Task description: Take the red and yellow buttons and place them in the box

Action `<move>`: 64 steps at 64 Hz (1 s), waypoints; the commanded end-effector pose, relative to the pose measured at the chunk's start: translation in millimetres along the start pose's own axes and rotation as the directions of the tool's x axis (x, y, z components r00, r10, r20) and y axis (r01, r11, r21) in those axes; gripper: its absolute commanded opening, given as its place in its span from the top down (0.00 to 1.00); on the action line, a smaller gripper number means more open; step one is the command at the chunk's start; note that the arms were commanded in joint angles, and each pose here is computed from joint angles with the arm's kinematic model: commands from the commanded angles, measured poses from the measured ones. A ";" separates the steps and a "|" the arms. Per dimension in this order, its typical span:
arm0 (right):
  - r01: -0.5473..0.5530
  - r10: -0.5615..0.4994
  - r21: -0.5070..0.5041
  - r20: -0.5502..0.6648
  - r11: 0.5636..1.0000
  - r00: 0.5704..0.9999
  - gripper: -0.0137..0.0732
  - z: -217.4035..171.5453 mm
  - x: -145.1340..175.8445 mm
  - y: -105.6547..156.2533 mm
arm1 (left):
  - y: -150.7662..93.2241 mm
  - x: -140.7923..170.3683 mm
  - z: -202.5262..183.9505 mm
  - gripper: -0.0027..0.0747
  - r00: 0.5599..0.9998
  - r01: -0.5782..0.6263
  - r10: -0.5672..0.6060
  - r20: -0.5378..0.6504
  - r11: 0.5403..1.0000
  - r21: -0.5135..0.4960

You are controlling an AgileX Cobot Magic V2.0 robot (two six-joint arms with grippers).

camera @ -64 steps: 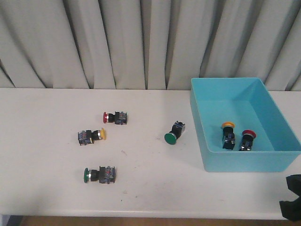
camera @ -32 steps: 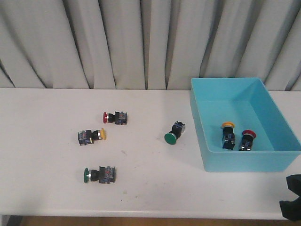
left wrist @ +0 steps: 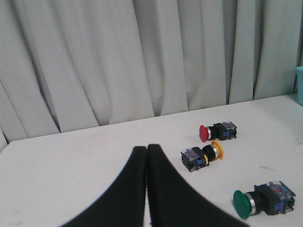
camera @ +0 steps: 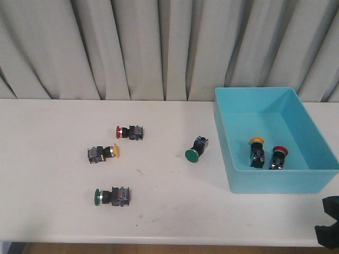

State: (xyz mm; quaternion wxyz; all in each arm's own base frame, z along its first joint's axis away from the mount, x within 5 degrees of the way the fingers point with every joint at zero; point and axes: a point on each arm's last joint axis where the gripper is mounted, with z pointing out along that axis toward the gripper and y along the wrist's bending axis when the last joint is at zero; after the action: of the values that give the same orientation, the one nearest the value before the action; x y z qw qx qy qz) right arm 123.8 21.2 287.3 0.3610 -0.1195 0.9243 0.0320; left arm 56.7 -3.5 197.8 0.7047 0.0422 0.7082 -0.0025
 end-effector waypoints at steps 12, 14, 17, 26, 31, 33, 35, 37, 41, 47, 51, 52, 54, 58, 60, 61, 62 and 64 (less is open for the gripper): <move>-0.001 0.000 0.011 0.077 1.000 0.997 0.85 -6.1 -10.9 -1.1 | -1.0 7.9 0.4 0.97 0.998 0.001 -0.001 0.057 1.000 0.004; -0.001 0.000 0.011 0.077 1.000 0.997 0.85 -6.1 -10.9 -1.1 | -1.0 7.3 0.3 0.97 0.998 0.001 -0.001 0.063 1.000 0.004; -0.001 0.000 0.011 0.077 1.000 0.997 0.85 -6.1 -10.9 -1.1 | -1.0 5.8 0.2 0.97 0.997 0.001 -0.001 0.079 1.000 0.004; -0.001 0.000 0.011 0.077 1.000 0.997 0.85 -6.1 -10.9 -1.1 | -1.0 1.5 -0.2 0.97 0.992 0.001 -0.001 0.127 1.000 0.004; -0.001 0.000 0.011 0.077 1.000 0.997 0.85 -6.1 -10.9 -1.1 | -1.0 1.4 -0.2 0.97 0.992 0.001 -0.001 0.128 1.000 0.004; -0.001 0.000 0.011 0.077 1.000 0.997 0.85 -6.1 -10.9 -1.1 | -1.0 1.4 -0.2 0.97 0.992 0.001 -0.001 0.128 1.000 0.004; -0.001 0.000 0.011 0.077 1.000 0.997 0.85 -6.1 -10.9 -1.1 | -1.0 1.4 -0.2 0.97 0.992 0.001 -0.001 0.128 1.000 0.004; -0.001 0.000 0.011 0.077 1.000 0.997 0.85 -6.1 -10.9 -1.1 | -1.0 1.4 -0.2 0.97 0.992 0.001 -0.001 0.128 1.000 0.004; -0.001 0.000 0.011 0.077 1.000 0.997 0.85 -6.1 -10.9 -1.1 | -0.8 1.5 -0.2 0.97 0.992 0.002 -0.002 0.127 1.000 0.001; -0.001 0.000 0.011 0.077 1.000 0.997 0.85 -6.1 -10.9 -1.1 | -0.8 1.7 -0.2 0.97 0.992 0.002 -0.002 0.124 1.000 0.001; -0.001 0.000 0.011 0.077 1.000 0.997 0.85 -6.1 -10.9 -1.1 | -0.8 2.3 -0.1 0.97 0.993 0.022 -0.022 0.118 1.000 0.003; -0.001 0.000 0.011 0.077 1.000 0.997 0.85 -6.1 -10.9 -1.1 | -0.8 2.3 -0.1 0.97 0.993 0.027 -0.027 0.118 1.000 0.004; -0.001 0.000 0.011 0.077 1.000 0.997 0.85 -6.1 -10.9 -1.1 | -0.8 2.7 -0.1 0.97 0.993 0.044 -0.045 0.113 0.999 0.006; -0.001 0.000 0.011 0.077 1.000 0.997 0.85 -6.1 -10.9 -1.1 | -0.8 3.1 0.0 0.97 0.991 0.074 -0.075 0.109 0.997 0.009; -0.001 0.000 0.011 0.077 1.000 0.997 0.85 -6.1 -10.9 -1.1 | -0.7 3.6 0.0 0.97 0.991 0.088 -0.089 0.103 0.996 0.009; -0.001 0.000 0.011 0.077 1.000 0.997 0.85 -6.1 -10.9 -1.1 | -0.7 3.7 0.0 0.97 0.990 0.096 -0.096 0.102 0.995 0.010; -0.001 0.000 0.011 0.077 1.000 0.997 0.85 -6.1 -10.9 -1.1 | -0.6 4.1 0.1 0.97 0.990 0.105 -0.106 0.098 0.994 0.008; -0.001 0.000 0.011 0.077 1.000 0.997 0.85 -6.1 -10.9 -1.1 | -0.2 4.2 0.1 0.97 0.989 0.115 -0.114 0.097 0.993 0.001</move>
State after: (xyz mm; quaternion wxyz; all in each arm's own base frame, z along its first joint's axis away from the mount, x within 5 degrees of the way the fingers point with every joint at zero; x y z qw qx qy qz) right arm 123.8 21.2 287.3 0.3610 -0.1195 0.9243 0.0320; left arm 56.4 -3.7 204.3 0.7294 0.0188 0.6833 -0.0278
